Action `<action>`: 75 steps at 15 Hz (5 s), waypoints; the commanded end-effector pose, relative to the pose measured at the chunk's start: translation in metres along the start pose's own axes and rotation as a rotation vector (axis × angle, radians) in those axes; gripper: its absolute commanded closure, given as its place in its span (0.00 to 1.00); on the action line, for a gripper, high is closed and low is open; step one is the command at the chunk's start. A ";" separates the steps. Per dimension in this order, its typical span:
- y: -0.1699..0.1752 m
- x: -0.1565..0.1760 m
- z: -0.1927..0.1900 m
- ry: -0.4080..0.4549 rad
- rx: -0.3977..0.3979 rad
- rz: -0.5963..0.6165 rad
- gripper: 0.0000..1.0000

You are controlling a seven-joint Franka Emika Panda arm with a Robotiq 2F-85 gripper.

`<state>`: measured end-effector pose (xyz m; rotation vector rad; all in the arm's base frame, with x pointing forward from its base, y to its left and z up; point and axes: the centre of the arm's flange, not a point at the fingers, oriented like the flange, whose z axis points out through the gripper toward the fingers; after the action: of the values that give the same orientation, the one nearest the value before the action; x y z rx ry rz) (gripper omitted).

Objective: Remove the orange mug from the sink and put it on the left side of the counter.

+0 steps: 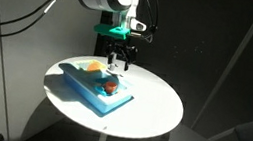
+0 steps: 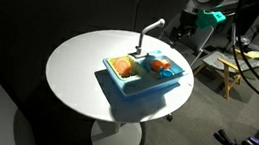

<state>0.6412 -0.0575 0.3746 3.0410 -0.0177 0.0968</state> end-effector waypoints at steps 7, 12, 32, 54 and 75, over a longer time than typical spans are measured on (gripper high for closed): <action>-0.053 -0.001 -0.003 -0.039 0.115 0.166 0.00; -0.052 -0.008 -0.001 -0.129 0.119 0.214 0.00; -0.054 -0.014 0.009 -0.151 0.106 0.181 0.00; -0.048 0.037 0.062 0.031 0.138 0.033 0.00; -0.060 0.051 0.115 -0.011 0.151 -0.197 0.00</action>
<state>0.6833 -0.0073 0.2602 3.1679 0.2478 0.0548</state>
